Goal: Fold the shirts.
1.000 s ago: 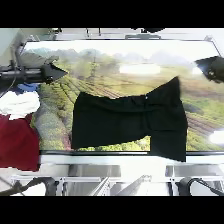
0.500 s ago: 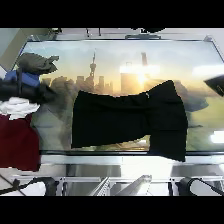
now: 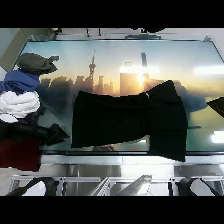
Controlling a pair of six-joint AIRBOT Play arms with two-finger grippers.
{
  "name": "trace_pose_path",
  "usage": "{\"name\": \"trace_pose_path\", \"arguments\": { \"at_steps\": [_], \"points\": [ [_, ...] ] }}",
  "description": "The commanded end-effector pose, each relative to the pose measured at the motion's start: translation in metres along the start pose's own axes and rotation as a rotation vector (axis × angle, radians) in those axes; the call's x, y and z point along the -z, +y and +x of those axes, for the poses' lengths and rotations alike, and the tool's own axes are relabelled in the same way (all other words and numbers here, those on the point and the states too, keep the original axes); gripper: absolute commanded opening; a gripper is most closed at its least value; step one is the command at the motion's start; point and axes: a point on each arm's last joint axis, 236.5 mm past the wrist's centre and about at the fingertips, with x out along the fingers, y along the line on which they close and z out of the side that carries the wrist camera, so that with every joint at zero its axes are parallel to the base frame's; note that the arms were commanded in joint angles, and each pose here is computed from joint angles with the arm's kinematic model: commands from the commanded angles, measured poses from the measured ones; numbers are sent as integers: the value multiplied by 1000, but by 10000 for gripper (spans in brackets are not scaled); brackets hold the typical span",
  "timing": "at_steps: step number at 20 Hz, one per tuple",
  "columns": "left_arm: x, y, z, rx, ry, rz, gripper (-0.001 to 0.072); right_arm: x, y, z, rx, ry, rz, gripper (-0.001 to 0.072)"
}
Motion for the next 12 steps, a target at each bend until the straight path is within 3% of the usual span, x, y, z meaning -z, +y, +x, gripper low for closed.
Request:
{"name": "trace_pose_path", "arguments": {
  "at_steps": [1,9,11,12],
  "points": [
    [17,1,34,17,71,0,346,-1,-7,0,28,-16,-1,363],
    [-4,-24,73,-36,185,145,340,1,-19,-4,40,-16,49,363],
    [-11,-23,66,-56,171,173,18,13,-31,-2,43,35,78,364],
    [-13,-20,62,-74,163,189,32,25,-36,2,34,83,97,364]
  ]
}}
